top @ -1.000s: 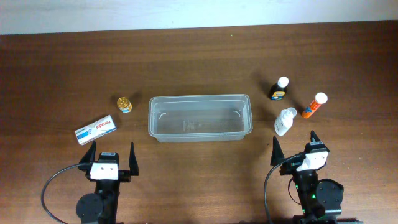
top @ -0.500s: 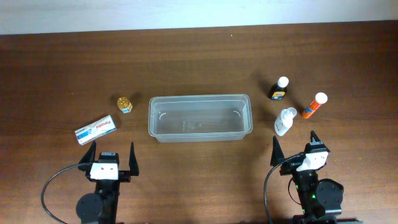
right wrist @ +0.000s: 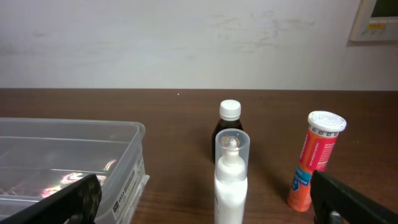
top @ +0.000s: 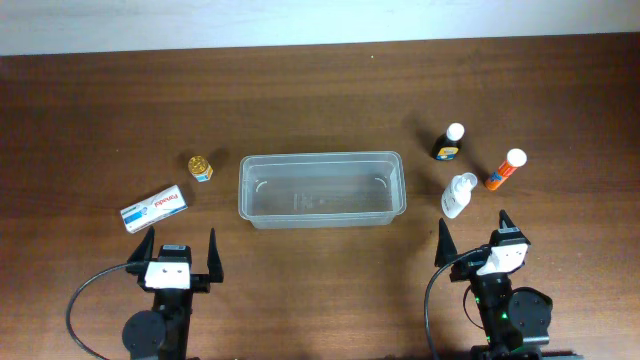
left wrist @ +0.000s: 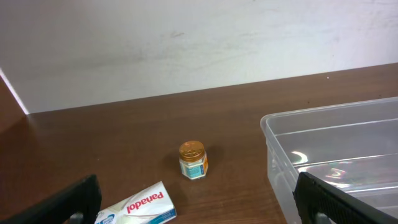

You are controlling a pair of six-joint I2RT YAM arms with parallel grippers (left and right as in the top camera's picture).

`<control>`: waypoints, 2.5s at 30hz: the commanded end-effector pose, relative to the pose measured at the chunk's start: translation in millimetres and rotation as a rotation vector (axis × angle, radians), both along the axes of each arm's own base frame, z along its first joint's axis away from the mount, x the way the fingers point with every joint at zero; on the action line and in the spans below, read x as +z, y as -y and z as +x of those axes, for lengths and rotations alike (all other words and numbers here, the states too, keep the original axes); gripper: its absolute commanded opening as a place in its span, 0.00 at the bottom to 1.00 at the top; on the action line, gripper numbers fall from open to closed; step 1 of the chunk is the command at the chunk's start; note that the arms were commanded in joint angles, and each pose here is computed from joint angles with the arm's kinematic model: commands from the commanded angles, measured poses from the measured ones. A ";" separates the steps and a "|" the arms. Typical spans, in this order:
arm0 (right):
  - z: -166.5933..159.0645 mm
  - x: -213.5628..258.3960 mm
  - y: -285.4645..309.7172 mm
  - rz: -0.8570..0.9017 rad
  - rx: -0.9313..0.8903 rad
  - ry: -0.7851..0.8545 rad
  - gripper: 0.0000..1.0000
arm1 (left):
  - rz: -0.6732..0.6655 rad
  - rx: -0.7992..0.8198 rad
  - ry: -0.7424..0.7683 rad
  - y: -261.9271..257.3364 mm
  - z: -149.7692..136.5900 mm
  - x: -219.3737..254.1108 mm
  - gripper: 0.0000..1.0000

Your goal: Pack container

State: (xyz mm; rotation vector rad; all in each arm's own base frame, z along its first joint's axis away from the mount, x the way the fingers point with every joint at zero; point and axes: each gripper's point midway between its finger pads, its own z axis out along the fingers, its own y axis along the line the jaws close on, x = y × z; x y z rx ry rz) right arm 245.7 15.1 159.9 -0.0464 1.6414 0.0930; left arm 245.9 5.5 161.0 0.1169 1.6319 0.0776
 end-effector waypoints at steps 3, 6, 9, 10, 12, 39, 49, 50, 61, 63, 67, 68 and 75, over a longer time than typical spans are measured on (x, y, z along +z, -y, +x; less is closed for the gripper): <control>0.1 -1.9 4.5 -0.002 -0.023 0.002 0.98 | 0.013 -0.002 0.000 0.2 -0.3 -1.3 0.99; 0.1 -1.9 4.5 -0.002 -0.023 0.002 0.98 | 0.013 -0.002 0.000 0.3 -0.3 -1.3 0.99; 0.2 -1.8 4.5 -0.002 -0.023 0.002 0.98 | 0.013 -0.002 0.000 0.3 -0.3 -1.3 0.99; 0.1 -1.9 4.5 -0.002 -0.023 0.002 0.98 | 0.013 -0.002 0.000 0.3 -0.3 -1.3 0.99; 0.1 -1.9 4.5 -0.002 -0.023 0.002 0.98 | 0.013 -0.002 0.000 0.2 -0.3 -1.3 0.99; 0.1 -1.9 4.4 -0.001 -0.023 0.002 0.98 | 0.013 -0.002 0.000 0.3 -0.3 -1.3 0.99; 0.2 -1.8 4.5 -0.001 -0.023 0.002 0.98 | 0.013 -0.002 0.000 0.3 -0.3 -1.3 0.99; 0.1 -1.8 4.4 -0.001 -0.022 0.002 0.98 | 0.013 -0.002 0.000 0.3 -0.3 -1.3 0.99; 0.4 6.4 2.4 0.088 -0.016 0.027 0.98 | 0.013 -0.002 0.000 0.2 -0.3 -1.3 0.99; -0.5 12.9 -0.7 0.091 0.003 0.041 0.98 | 0.013 -0.002 0.000 0.2 -0.3 -1.3 0.99; -4.4 34.7 -4.2 0.091 0.025 0.079 0.98 | 0.013 -0.002 0.000 0.2 -0.3 -1.3 0.99; -5.7 39.7 -4.2 0.091 0.025 0.083 0.99 | 0.013 -0.002 0.000 0.2 -0.3 -1.3 0.99; -18.0 70.7 -4.2 0.087 0.024 0.075 0.98 | 0.013 -0.002 0.000 0.2 -0.3 -1.3 0.99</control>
